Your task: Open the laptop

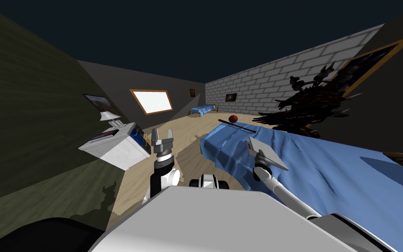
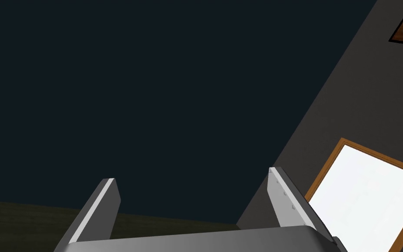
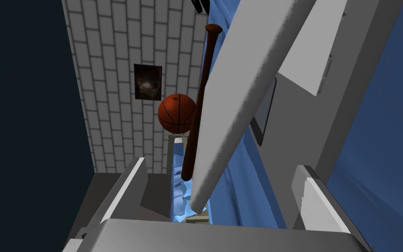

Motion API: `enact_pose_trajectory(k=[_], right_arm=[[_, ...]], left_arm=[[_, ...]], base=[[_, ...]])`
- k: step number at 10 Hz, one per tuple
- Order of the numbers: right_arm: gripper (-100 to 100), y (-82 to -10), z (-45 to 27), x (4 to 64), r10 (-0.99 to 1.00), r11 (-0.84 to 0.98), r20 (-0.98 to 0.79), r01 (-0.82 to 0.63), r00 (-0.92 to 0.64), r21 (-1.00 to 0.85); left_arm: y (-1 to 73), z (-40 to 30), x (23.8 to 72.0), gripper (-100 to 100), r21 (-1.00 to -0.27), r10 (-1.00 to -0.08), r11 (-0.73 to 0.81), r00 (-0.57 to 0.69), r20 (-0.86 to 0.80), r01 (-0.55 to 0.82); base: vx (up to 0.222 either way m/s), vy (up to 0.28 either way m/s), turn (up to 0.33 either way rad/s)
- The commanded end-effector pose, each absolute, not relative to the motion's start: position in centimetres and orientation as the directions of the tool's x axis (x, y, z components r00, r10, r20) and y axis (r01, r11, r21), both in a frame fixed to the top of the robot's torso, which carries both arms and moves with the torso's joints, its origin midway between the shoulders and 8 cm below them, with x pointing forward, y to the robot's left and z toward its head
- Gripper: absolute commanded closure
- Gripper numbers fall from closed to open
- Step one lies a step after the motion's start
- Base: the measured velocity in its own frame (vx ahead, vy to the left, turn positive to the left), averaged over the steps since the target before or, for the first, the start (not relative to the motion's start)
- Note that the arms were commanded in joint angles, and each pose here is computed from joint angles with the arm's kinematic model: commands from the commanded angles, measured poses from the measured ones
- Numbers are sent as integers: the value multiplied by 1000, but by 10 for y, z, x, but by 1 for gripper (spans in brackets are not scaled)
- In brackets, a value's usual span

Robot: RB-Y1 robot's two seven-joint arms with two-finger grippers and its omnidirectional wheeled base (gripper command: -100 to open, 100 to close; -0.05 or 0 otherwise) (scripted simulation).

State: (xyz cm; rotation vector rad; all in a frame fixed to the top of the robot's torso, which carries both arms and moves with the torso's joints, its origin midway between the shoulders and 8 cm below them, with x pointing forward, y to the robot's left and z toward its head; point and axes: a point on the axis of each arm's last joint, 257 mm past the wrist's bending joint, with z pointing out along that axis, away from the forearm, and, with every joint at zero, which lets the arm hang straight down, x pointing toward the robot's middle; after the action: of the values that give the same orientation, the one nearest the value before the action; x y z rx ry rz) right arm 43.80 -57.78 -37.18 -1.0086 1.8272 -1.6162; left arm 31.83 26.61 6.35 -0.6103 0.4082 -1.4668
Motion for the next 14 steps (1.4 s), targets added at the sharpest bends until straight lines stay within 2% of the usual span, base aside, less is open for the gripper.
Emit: enact_pose_trajectory(k=[1, 2, 3, 6, 7, 11, 12, 14], right_arm=[[-100, -577, -372, 438, -792, -28, 170, -243, -587, -970], [-100, -554, -383, 445, -804, 67, 81, -226, -589, -972], [-100, -549, -383, 450, -808, 78, 72, -227, -584, -971], [-100, -549, -385, 450, -817, 18, 148, -282, -558, -959], [-100, -527, -392, 457, -828, 108, 57, -259, -558, -960], [-100, -522, -391, 462, -845, 46, 129, -311, -519, -949], [-100, -501, -393, 469, -856, 124, 42, -284, -515, -951], [-100, -497, -391, 473, -872, 81, 86, -314, -482, -946]], left_arm=[[266, 63, 318, 0, -609, -991, -3, 79, 108, 793], [266, 63, 318, 0, -609, -991, -3, 79, 108, 793], [266, 63, 318, 0, -609, -991, -3, 79, 107, 793], [266, 63, 318, 0, -609, -991, -3, 79, 108, 793], [266, 63, 318, 0, -609, -991, -3, 79, 108, 793], [266, 64, 318, 0, -609, -991, -3, 79, 108, 793], [266, 64, 318, 0, -609, -991, -3, 79, 108, 793], [266, 63, 318, 0, -609, -991, -3, 79, 108, 793]], base=[[-6, 0, -3], [39, -5, -203], [57, -2, -181], [14, -2, 10], [38, -14, -238], [22, -1, -33], [39, -6, -240], [47, 1, -70]])
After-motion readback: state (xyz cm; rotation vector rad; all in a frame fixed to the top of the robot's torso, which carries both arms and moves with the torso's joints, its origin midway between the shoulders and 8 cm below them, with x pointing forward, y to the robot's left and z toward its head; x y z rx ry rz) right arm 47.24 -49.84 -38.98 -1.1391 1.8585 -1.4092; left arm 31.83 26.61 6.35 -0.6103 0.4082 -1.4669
